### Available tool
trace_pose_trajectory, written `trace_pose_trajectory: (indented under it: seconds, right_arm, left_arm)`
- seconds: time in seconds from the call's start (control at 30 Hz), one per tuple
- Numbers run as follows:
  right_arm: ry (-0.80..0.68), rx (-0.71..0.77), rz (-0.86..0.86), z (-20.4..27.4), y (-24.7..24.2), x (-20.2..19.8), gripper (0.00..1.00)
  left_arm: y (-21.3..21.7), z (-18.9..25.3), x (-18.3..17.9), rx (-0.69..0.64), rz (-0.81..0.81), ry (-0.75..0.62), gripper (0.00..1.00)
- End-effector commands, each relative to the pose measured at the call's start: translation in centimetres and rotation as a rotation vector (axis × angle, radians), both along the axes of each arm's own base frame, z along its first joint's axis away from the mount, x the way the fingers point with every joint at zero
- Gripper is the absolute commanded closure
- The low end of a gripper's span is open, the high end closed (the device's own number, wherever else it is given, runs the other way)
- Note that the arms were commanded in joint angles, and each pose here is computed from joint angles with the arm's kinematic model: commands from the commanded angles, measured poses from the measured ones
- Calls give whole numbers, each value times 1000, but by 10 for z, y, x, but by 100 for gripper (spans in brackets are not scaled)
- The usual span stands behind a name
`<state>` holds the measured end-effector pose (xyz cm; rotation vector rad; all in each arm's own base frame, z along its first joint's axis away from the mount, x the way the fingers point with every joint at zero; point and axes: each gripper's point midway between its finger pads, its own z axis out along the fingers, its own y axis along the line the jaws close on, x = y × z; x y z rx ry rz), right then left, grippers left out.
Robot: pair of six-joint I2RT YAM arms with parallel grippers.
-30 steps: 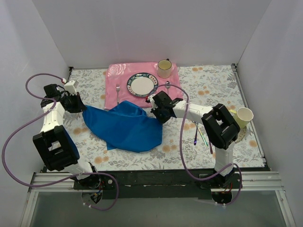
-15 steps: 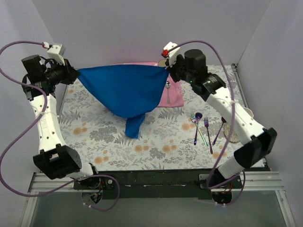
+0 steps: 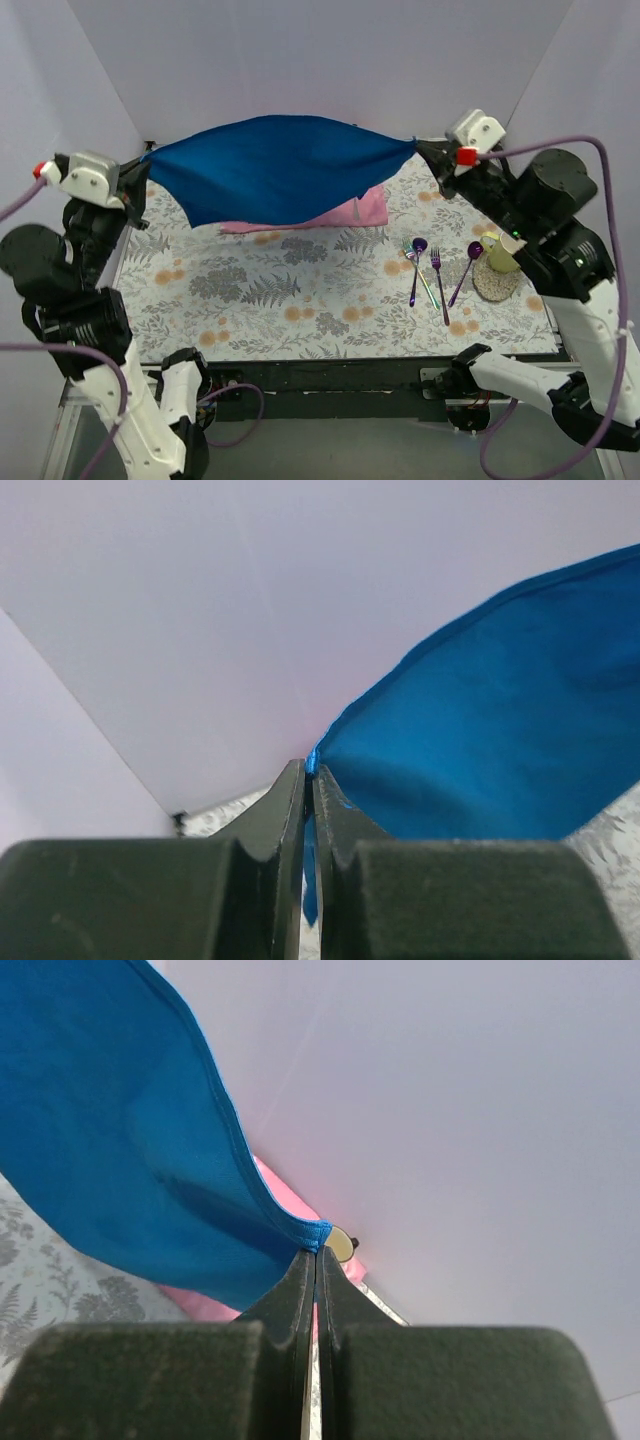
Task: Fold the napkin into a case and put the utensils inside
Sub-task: Flatten out the crumpled napkin at the center of the board.
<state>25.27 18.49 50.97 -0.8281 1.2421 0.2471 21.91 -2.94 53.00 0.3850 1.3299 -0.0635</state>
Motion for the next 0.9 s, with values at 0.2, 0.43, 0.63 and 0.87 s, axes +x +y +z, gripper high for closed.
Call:
trace_pose_trajectory:
  seconds: [0.2,0.43,0.63,0.87]
  right_arm:
    - [83,80,113,16,-21,-69,99]
    - [231,45,6,-28,-8,-25,99]
    - [310,-42,-179,-101,6,49,99]
    - [331,-112,-329,-180,13,127,99]
  left_arm:
    - [5,20,-49,20,149,-69,100]
    - [38,-25,7,-31,212,109,100]
    - [42,-98,67,-77,95,265,100]
    - [61,-189,149,-136,73,442,100]
